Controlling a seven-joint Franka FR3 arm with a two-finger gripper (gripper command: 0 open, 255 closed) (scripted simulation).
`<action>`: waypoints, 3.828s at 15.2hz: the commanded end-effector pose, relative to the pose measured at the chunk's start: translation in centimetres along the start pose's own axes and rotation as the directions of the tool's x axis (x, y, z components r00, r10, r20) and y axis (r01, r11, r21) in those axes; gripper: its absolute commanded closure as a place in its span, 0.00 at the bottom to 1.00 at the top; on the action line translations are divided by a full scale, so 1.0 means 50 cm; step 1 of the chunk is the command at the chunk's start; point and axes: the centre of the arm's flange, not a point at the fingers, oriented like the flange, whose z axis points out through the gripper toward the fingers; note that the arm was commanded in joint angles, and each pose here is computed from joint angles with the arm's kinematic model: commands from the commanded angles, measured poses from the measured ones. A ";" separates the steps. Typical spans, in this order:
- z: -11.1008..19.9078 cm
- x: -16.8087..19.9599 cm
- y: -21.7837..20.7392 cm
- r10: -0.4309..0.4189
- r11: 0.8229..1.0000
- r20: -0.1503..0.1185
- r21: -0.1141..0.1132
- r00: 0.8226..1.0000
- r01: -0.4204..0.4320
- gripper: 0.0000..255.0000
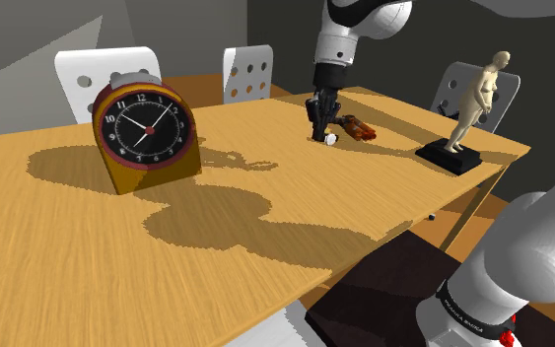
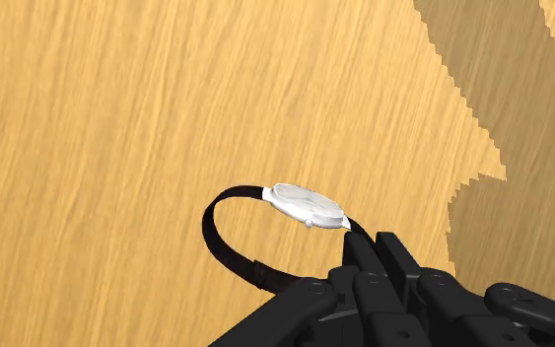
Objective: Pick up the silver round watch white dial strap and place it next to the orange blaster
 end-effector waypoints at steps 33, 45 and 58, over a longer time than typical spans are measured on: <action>-0.208 -0.137 0.863 -0.001 1.000 0.001 0.000 1.000 0.001 1.00; -0.103 -0.127 0.917 -0.001 1.000 0.001 0.000 1.000 0.001 1.00; -0.018 -0.117 0.939 -0.001 1.000 0.001 0.000 1.000 0.001 1.00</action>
